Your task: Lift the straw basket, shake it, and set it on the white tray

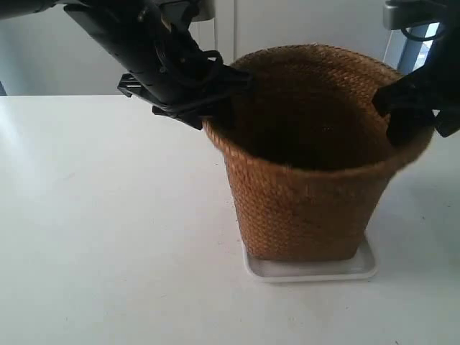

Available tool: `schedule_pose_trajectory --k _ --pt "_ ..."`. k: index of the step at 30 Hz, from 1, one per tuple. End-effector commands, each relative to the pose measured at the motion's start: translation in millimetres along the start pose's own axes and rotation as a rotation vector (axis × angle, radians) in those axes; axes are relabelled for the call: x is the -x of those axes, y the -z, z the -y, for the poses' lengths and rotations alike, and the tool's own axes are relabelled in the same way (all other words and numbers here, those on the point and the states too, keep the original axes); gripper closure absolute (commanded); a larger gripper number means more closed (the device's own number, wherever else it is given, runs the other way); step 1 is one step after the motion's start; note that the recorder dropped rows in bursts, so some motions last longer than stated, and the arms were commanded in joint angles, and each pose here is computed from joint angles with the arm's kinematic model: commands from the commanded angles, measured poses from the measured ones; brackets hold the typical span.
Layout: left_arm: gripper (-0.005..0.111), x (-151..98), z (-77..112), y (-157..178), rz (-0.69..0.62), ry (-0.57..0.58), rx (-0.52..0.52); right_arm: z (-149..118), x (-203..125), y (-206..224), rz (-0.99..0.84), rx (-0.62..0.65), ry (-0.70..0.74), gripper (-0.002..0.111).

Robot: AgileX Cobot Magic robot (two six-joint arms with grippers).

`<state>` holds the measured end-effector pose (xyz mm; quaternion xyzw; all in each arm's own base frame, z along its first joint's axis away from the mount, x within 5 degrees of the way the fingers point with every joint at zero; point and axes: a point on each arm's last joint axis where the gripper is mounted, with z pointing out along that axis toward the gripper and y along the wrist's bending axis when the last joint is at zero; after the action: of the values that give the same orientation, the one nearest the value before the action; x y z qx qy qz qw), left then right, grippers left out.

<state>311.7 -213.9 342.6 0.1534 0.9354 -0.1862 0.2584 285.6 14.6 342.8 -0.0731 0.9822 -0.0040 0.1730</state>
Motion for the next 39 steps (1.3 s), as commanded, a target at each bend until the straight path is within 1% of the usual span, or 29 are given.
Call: schedule_pose_trajectory --k 1,3,5,7,9,11,12,14,17,20,22,25,27,32,39 --pt "0.035 0.3 1.4 10.8 0.011 -0.013 0.000 3.4 3.8 2.8 0.043 -0.024 0.017 0.039" --pt "0.035 2.8 2.5 20.2 0.055 -0.021 -0.003 4.0 6.9 11.3 0.076 -0.031 0.018 0.039" --pt "0.035 4.2 1.7 36.4 0.104 -0.048 0.021 4.2 8.5 29.1 0.145 -0.039 0.020 0.039" --pt "0.035 3.7 0.6 62.3 0.164 -0.083 0.057 4.1 8.9 59.9 0.311 -0.058 0.025 0.039" --pt "0.035 1.0 1.0 83.8 0.202 -0.098 0.066 3.7 6.6 85.0 0.476 -0.076 0.025 0.039" --pt "0.037 -1.3 -0.9 101.9 0.241 -0.125 0.099 0.3 1.1 103.4 0.573 -0.052 0.013 0.039" --pt "0.038 -3.2 -2.2 109.3 0.248 -0.135 0.117 -1.0 -0.8 107.4 0.589 -0.039 0.007 0.040" --pt "0.043 -7.6 -4.9 124.2 0.260 -0.153 0.153 -3.5 -5.7 114.8 0.611 -0.020 0.003 0.044" --pt "0.058 -13.9 -4.5 143.7 0.285 -0.178 0.156 -7.4 -9.8 121.7 0.635 0.024 -0.012 0.053" --pt "0.076 -20.5 -4.7 158.4 0.289 -0.220 0.163 -10.2 -13.3 124.9 0.638 0.049 -0.004 0.063" --pt "0.087 -25.3 -5.4 164.6 0.276 -0.247 0.170 -11.0 -16.2 127.9 0.641 0.051 0.005 0.072" --pt "0.105 -32.8 -6.6 172.2 0.269 -0.276 0.176 -11.7 -19.9 131.2 0.643 0.045 0.039 0.092" --pt "0.107 -37.5 -7.8 176.0 0.297 -0.291 0.176 -11.9 -21.4 133.2 0.649 0.043 0.041 0.108" --pt "0.107 -52.8 -12.6 174.5 0.373 -0.307 0.167 -12.3 -26.2 140.3 0.676 0.040 0.042 0.108" --pt "0.107 -77.3 -20.8 160.0 0.418 -0.308 0.150 -12.9 -30.3 145.0 0.692 0.040 0.042 0.108"
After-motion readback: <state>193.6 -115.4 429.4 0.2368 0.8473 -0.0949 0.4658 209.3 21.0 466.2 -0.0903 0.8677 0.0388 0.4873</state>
